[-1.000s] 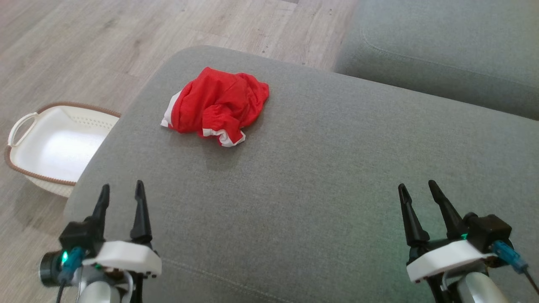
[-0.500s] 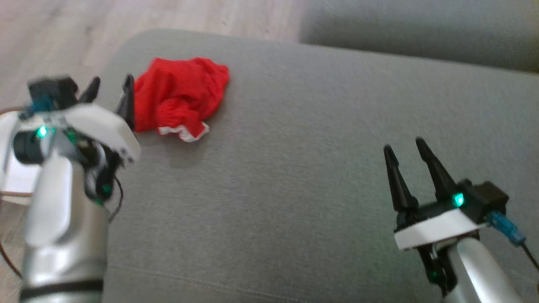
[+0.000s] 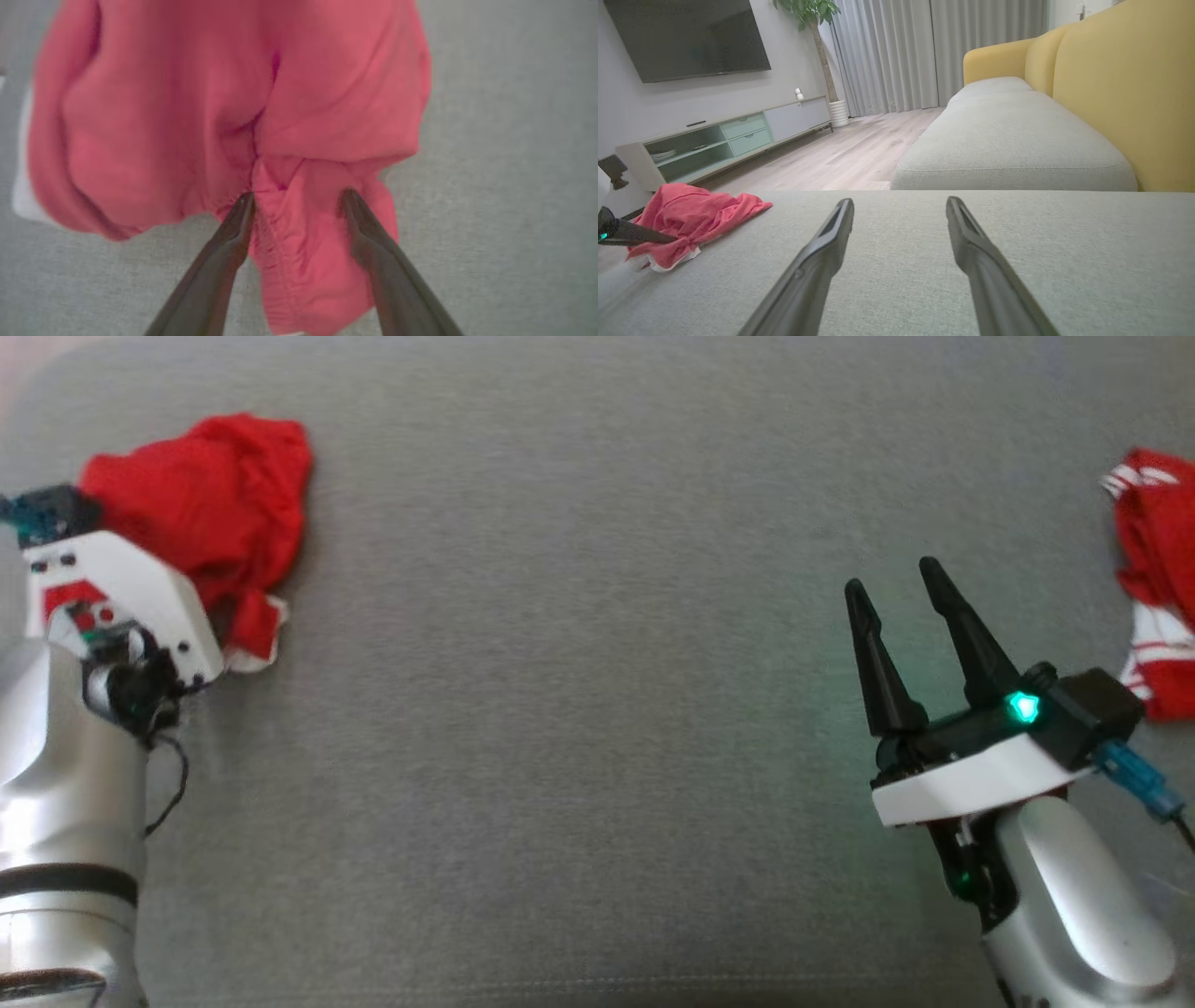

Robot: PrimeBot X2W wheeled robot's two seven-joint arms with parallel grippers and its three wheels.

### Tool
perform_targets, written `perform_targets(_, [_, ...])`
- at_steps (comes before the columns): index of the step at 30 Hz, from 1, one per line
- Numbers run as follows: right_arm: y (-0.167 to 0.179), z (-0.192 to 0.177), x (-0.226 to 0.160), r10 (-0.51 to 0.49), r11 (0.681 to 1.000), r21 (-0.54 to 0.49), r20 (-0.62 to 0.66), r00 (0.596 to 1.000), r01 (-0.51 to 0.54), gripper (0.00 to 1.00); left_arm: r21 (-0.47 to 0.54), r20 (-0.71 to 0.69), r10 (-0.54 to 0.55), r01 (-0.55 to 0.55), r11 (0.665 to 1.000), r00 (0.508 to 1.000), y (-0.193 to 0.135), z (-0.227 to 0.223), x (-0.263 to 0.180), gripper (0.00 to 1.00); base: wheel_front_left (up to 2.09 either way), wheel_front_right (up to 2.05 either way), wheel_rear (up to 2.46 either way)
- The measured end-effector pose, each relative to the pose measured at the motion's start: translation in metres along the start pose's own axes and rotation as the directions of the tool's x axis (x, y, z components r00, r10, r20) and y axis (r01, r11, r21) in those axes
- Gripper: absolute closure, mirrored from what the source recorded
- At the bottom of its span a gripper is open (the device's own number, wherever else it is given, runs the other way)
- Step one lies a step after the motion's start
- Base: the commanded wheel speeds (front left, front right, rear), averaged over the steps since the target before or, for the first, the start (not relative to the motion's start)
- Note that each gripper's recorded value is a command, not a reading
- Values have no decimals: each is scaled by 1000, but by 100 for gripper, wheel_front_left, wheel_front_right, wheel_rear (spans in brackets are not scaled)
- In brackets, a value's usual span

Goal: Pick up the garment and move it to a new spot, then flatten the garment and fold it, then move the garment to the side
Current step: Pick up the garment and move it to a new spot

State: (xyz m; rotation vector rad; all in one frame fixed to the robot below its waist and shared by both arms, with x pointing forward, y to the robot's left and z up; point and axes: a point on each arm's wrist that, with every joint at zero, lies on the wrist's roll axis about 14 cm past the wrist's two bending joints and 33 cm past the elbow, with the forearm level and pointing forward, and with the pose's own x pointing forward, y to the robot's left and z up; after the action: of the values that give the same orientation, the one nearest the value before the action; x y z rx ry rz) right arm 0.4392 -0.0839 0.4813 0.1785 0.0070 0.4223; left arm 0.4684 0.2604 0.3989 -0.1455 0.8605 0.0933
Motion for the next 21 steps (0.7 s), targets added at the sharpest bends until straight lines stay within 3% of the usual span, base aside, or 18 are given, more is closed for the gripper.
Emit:
perform_targets(6, [-20,-1,-9,-60,998,-1,-7,998,60,0,50,-172,22,-14,999,985,-5,-36,22,1,0,0,0])
perform_targets(7, [-22,-1,-9,-65,998,-2,-8,998,65,0,49,-172,24,-16,999,985,-4,-34,22,37,0,0,0])
perform_targets(8, [-22,-1,-10,-66,998,-3,-7,998,66,0,48,-169,25,-17,999,985,-4,-31,22,60,0,0,0])
perform_targets(9, [-21,0,-10,-65,998,-4,-5,998,65,0,47,-157,27,-20,999,987,-3,-28,20,100,0,0,0])
perform_targets(15, [-14,12,-10,-52,999,-10,23,998,52,0,104,-93,37,-27,994,995,3,-16,6,100,0,0,0])
perform_targets(21, [-2,28,-19,-47,999,-11,61,997,48,0,267,102,8,-35,963,995,-18,50,-32,100,0,0,0])
